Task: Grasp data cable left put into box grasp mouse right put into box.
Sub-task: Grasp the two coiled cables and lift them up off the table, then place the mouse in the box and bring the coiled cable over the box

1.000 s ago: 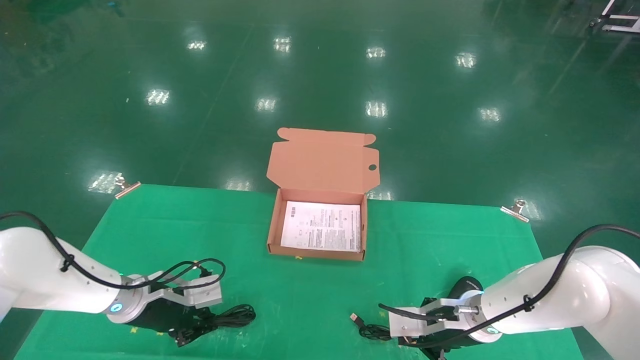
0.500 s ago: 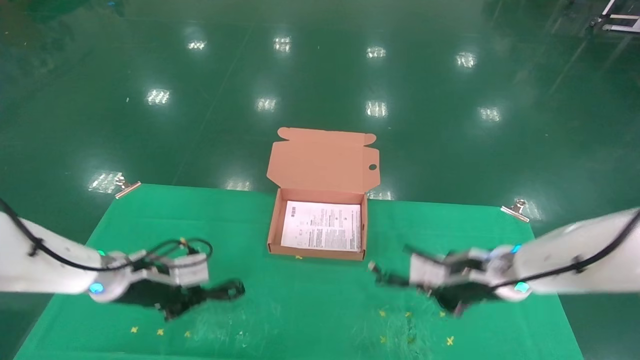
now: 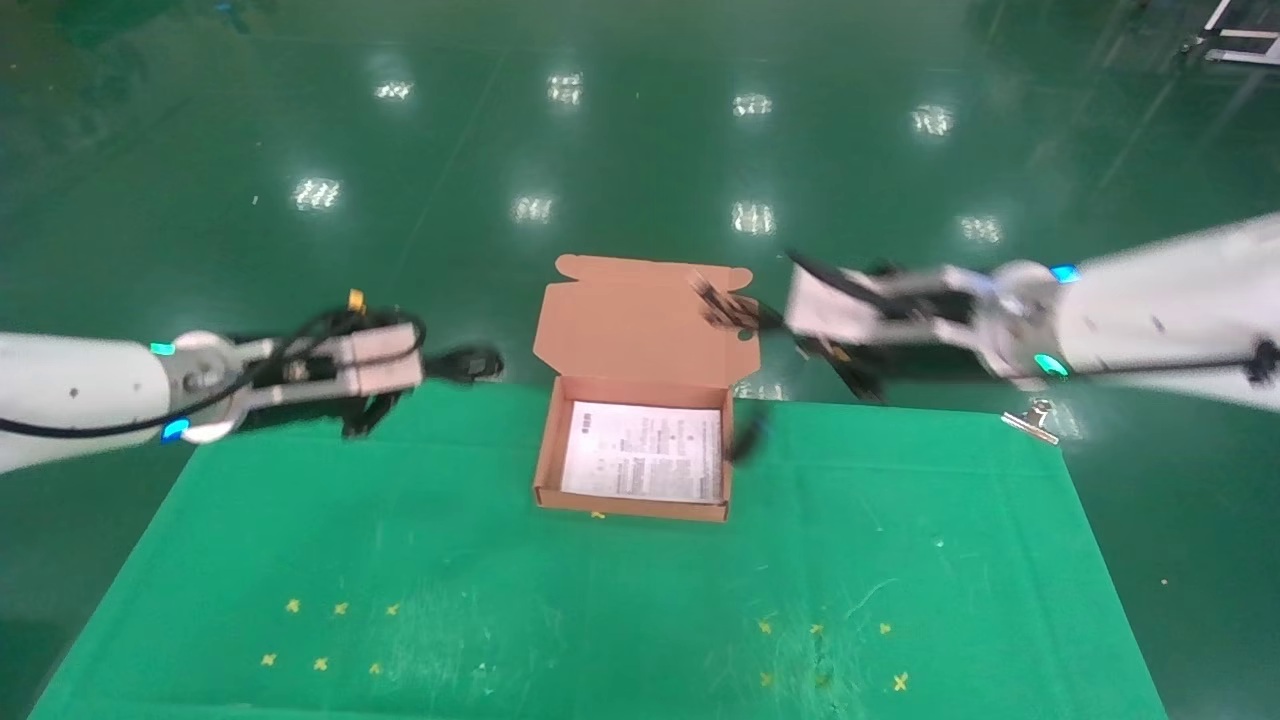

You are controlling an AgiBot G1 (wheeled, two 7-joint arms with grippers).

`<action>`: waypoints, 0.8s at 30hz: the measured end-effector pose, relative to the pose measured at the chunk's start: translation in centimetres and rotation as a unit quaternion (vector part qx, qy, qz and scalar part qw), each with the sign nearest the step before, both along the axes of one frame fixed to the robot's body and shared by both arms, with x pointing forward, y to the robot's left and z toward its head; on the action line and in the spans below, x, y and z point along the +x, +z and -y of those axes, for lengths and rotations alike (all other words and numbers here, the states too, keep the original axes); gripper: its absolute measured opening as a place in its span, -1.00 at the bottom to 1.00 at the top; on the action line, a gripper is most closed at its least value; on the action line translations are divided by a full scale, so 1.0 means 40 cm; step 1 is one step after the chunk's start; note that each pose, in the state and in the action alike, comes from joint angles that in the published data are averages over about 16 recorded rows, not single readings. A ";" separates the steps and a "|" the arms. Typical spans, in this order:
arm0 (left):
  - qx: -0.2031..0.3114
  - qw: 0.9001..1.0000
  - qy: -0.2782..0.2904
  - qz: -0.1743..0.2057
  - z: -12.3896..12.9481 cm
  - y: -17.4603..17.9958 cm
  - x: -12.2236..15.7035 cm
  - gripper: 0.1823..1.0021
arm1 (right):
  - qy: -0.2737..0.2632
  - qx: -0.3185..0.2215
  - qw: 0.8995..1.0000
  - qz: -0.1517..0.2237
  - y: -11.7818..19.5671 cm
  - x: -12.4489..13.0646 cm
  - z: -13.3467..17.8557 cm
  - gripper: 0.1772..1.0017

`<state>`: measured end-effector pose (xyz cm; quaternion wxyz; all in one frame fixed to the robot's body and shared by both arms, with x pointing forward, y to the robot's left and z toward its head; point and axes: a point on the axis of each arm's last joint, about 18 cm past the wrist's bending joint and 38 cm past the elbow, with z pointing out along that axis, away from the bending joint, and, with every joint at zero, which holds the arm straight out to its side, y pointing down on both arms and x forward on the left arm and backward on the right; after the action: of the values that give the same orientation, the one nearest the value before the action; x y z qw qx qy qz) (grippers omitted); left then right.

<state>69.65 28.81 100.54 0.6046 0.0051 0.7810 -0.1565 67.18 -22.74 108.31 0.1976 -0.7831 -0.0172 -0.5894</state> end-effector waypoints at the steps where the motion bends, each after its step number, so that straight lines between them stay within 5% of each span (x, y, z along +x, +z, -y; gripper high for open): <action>1: 0.001 1.000 -0.002 0.011 0.008 0.012 -0.001 -0.77 | 0.007 0.003 1.000 0.009 0.019 0.001 -0.016 -0.87; 12: 0.005 0.996 -0.017 0.087 0.076 0.106 -0.004 -0.77 | 0.060 0.018 0.995 0.077 0.173 0.020 -0.136 -0.87; 24: 0.009 0.991 -0.025 0.130 0.102 0.158 -0.005 -0.77 | 0.077 0.024 0.993 0.089 0.216 0.042 -0.175 -0.87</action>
<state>69.43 24.74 106.87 0.6969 0.0499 0.6967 -0.1627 68.88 -15.73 116.96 0.2589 -0.7187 -0.0804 -0.6402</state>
